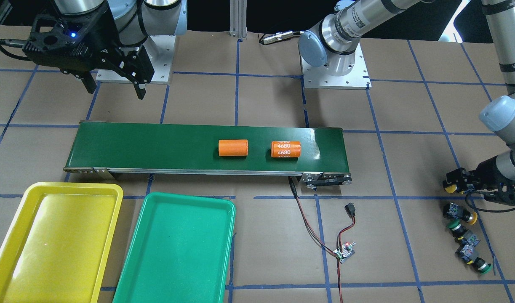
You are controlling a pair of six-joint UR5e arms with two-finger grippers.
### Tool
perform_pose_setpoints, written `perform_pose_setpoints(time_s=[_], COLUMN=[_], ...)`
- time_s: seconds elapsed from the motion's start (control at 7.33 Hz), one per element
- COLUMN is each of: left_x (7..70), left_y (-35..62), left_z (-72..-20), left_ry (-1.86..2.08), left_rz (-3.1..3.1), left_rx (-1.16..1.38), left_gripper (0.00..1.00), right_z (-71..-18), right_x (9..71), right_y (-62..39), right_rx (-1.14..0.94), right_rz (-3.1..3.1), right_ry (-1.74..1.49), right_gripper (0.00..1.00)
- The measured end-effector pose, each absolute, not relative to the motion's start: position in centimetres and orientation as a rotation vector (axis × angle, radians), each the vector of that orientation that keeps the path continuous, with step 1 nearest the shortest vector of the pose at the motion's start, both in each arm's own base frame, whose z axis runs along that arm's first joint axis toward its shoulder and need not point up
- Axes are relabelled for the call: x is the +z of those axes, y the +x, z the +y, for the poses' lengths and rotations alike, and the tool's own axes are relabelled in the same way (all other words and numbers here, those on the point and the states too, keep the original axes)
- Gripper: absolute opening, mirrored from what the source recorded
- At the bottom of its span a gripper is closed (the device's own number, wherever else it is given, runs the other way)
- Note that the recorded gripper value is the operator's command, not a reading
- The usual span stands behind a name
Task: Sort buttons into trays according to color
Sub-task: 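Grasp a yellow-capped push button with the left gripper, then place the yellow-capped button on the belt and open the left gripper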
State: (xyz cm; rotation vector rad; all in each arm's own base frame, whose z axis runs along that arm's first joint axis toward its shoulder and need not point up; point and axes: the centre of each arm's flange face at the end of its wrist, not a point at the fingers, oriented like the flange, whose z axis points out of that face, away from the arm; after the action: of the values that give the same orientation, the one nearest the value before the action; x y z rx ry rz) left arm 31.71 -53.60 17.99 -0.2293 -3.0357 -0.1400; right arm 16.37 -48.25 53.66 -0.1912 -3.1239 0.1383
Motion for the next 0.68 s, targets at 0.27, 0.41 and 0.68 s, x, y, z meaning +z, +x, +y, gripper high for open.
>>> perform_pose_setpoints(time_s=[0.27,0.41,0.68], left_x=[20.6,23.1,26.7], left_y=[28.0,22.8,7.8], left_z=[-52.9,-53.0,-52.1], left_ry=[-0.187,-0.133,-0.06], left_rz=[-3.022,-3.001,-2.907], left_rx=[-0.155,-0.165,-0.186], left_gripper=[0.18,0.18,0.18], right_z=[-48.2,-48.2,-48.2], right_x=[53.7,53.7,53.7], right_y=[16.4,16.4,16.4], right_rx=[0.14,0.139,0.139], right_rz=[-3.124,-3.124,-3.124], right_ry=[-0.191,-0.191,-0.189], right_gripper=[1.0,1.0,1.0])
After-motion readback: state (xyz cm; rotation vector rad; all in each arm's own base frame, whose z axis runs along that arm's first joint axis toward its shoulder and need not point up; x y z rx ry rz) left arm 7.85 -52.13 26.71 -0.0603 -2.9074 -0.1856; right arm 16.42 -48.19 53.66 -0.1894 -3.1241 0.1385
